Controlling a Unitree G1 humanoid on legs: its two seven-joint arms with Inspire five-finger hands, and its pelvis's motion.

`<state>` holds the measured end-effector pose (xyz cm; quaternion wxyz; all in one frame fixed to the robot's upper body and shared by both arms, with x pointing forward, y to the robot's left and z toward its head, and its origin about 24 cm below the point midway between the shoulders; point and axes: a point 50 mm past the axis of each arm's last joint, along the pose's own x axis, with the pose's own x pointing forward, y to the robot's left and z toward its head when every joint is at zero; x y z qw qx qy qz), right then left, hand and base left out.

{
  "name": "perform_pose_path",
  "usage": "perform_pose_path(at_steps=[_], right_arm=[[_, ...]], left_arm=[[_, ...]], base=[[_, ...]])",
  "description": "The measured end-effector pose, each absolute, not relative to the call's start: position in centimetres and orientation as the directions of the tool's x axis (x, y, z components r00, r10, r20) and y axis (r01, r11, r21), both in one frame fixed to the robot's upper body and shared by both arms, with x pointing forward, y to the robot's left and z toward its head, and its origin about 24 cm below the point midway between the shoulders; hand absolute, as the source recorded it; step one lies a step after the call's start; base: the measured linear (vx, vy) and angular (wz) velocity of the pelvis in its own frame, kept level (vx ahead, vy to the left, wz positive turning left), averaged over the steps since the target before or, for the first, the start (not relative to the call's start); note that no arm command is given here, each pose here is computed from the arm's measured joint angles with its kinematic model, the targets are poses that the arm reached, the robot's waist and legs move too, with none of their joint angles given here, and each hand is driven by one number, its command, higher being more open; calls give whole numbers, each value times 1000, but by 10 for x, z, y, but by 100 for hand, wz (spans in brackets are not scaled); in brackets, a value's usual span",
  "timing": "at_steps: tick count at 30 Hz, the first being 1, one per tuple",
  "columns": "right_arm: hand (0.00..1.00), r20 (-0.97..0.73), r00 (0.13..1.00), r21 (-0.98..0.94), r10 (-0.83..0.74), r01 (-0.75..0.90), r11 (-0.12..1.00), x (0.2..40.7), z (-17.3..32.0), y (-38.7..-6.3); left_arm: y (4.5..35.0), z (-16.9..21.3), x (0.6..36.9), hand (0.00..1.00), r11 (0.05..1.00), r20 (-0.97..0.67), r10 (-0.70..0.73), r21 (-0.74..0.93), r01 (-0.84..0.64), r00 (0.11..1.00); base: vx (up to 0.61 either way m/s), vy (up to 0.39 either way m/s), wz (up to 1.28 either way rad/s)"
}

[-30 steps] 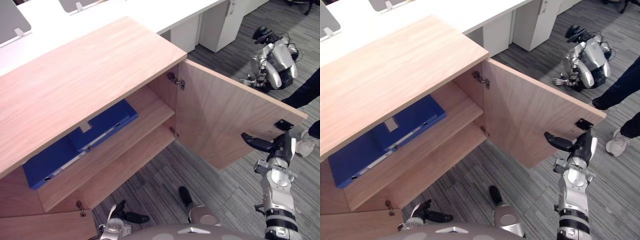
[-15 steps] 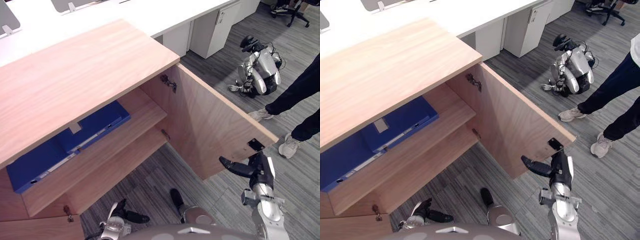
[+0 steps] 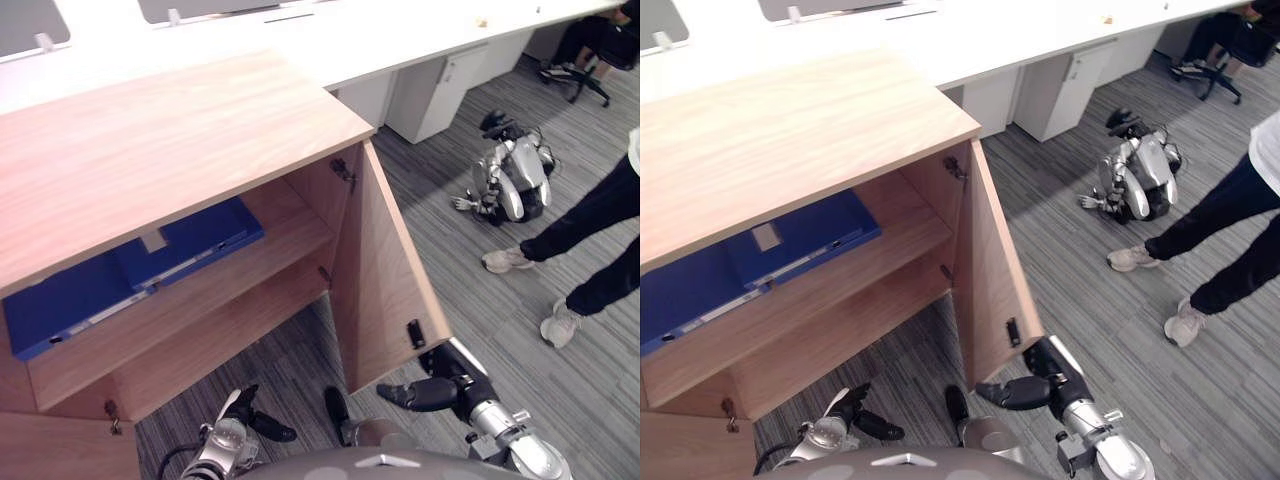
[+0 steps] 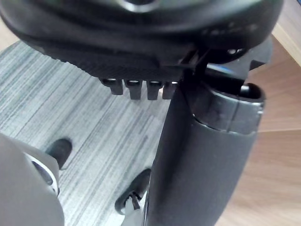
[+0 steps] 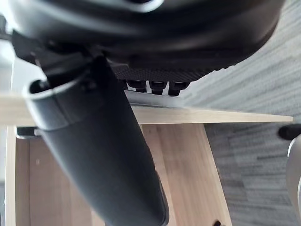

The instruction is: Walk over to the cabinet, pick up the folder, carry it to the office cabinet, place the folder inside the office cabinet, then close the office cabinet door

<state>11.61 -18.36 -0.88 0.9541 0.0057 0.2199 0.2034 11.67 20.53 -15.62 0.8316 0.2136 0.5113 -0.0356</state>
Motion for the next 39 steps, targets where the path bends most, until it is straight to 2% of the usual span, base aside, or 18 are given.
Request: perform_pose_path(at_steps=[6, 11, 16, 21, 31, 39], right_arm=[[100, -328, 752, 140, 572, -560, 816, 142, 3, -157], [100, -204, 787, 96, 582, -575, 812, 174, 22, -142], [100, -152, 885, 13, 440, -443, 896, 210, 23, -139], [100, -155, 957, -142, 245, -267, 953, 241, 20, -160], [100, -156, 987, -230, 28, -64, 971, 269, 13, -191], [100, -254, 967, -251, -2, -64, 966, 252, -16, -194]], left_arm=[[211, -156, 113, 100, 904, -868, 168, 324, 277, 466], [212, -155, 115, 100, 910, -863, 177, 327, 256, 473], [213, -155, 116, 100, 928, -856, 203, 323, 186, 476], [213, -155, 113, 100, 938, -852, 226, 322, 132, 473], [218, -156, 106, 100, 939, -854, 248, 327, 102, 458], [219, -156, 101, 100, 949, -855, 255, 311, 53, 451]], base=[[-26, 8, 29], [-8, 16, 33], [-1, 18, 37], [-14, 36, 36], [-41, 14, 40], [4, -4, 34]])
